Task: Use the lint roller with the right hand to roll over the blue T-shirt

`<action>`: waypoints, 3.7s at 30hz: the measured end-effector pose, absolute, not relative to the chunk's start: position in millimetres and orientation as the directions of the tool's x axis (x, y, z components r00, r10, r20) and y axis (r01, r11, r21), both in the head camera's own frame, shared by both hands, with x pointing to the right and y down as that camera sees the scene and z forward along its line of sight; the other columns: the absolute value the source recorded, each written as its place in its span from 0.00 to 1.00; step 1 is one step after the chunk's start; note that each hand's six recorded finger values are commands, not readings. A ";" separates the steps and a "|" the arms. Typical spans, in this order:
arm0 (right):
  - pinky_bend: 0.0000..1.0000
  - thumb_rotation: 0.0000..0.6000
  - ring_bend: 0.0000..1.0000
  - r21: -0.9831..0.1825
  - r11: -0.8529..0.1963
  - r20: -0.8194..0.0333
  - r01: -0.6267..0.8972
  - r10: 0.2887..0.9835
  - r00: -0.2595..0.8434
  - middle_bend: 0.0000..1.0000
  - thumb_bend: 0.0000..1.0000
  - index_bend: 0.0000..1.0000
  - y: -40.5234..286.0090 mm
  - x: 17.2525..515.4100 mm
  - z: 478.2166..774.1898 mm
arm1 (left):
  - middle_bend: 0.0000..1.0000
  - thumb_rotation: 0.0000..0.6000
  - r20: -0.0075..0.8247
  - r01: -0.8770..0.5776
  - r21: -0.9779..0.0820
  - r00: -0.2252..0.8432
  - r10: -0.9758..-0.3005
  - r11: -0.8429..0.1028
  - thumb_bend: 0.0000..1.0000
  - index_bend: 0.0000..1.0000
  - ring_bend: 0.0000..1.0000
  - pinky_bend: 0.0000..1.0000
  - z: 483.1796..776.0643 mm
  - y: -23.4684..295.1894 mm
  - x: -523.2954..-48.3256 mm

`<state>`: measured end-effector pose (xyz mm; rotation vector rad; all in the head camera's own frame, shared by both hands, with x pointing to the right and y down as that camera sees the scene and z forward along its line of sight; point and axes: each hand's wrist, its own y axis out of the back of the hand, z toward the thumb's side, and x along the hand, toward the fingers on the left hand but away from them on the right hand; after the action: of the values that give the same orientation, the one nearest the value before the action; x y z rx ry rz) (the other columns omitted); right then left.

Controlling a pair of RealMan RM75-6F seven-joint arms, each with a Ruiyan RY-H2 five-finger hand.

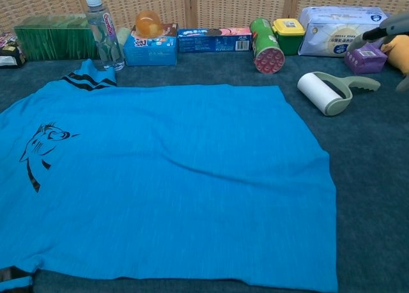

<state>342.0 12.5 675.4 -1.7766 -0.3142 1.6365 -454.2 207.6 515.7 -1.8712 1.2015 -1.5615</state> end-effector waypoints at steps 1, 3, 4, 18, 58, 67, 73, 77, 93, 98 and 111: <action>0.09 1.00 0.00 -0.615 -0.736 -0.788 -0.283 0.590 0.177 0.01 0.00 0.00 13.2 340.0 680.4 | 0.00 1.00 0.575 -0.344 -0.770 -0.010 -0.818 -0.537 0.09 0.00 0.00 0.02 515.4 207.7 -454.7; 0.09 1.00 0.00 -0.599 -0.743 -0.800 -0.297 0.573 0.179 0.01 0.00 0.00 14.5 337.1 687.3 | 0.00 1.00 0.576 -0.342 -0.771 -0.015 -0.817 -0.537 0.09 0.00 0.00 0.02 515.3 207.5 -454.7; 0.09 1.00 0.00 -0.591 -0.747 -0.806 -0.304 0.564 0.178 0.01 0.00 0.00 15.1 336.0 691.4 | 0.00 1.00 0.577 -0.341 -0.771 -0.017 -0.817 -0.538 0.09 0.00 0.00 0.02 515.4 207.3 -454.4; 0.09 1.00 0.01 -0.541 -0.762 -0.836 -0.357 0.532 0.130 0.04 0.01 0.00 4.9 335.9 725.4 | 0.00 1.00 0.598 -0.332 -0.764 -0.043 -0.800 -0.553 0.09 0.00 0.00 0.02 520.2 205.0 -449.2; 0.24 1.00 0.29 -0.580 -0.726 -0.809 -0.370 0.566 0.158 0.55 0.66 0.40 11.6 344.9 747.4 | 0.00 1.00 0.604 -0.311 -0.764 -0.036 -0.796 -0.566 0.09 0.00 0.00 0.02 522.7 191.0 -439.6; 0.50 1.00 0.28 -0.574 -0.720 -0.814 -0.390 0.553 0.176 0.38 0.88 0.27 13.0 342.2 743.0 | 0.00 1.00 0.606 -0.313 -0.761 -0.027 -0.795 -0.569 0.09 0.00 0.00 0.02 523.4 191.1 -435.8; 0.73 1.00 0.34 -0.576 -0.694 -0.811 -0.433 0.550 0.197 0.35 0.91 0.24 10.4 337.3 738.2 | 0.00 1.00 0.603 -0.312 -0.761 -0.020 -0.797 -0.568 0.09 0.00 0.00 0.02 523.0 190.8 -435.7; 0.70 1.00 0.41 -0.580 -0.684 -0.808 -0.443 0.554 0.202 0.40 0.89 0.24 9.1 335.9 737.1 | 0.00 1.00 0.602 -0.313 -0.762 -0.020 -0.798 -0.567 0.09 0.00 0.00 0.02 522.4 190.8 -436.7; 0.79 1.00 0.68 -0.587 -0.668 -0.803 -0.457 0.554 0.222 0.77 0.71 0.50 10.4 328.4 735.4 | 0.00 1.00 0.598 -0.317 -0.763 -0.017 -0.801 -0.563 0.09 0.00 0.00 0.02 522.1 188.5 -443.0; 0.96 1.00 0.78 -0.603 -0.660 -0.792 -0.448 0.563 0.237 0.84 0.76 0.61 11.2 324.2 736.2 | 0.00 1.00 0.596 -0.320 -0.764 -0.020 -0.802 -0.560 0.09 0.00 0.00 0.02 521.7 187.6 -445.1; 1.00 1.00 0.84 -0.611 -0.683 -0.790 -0.400 0.557 0.257 0.88 1.00 0.87 11.0 315.0 733.2 | 0.00 1.00 0.601 -0.327 -0.759 -0.017 -0.799 -0.563 0.09 0.00 0.00 0.02 524.1 185.2 -447.9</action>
<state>315.0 11.0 733.2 -1.7455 -0.1446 1.5391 -447.9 185.2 524.1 -1.8698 1.1712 -1.6064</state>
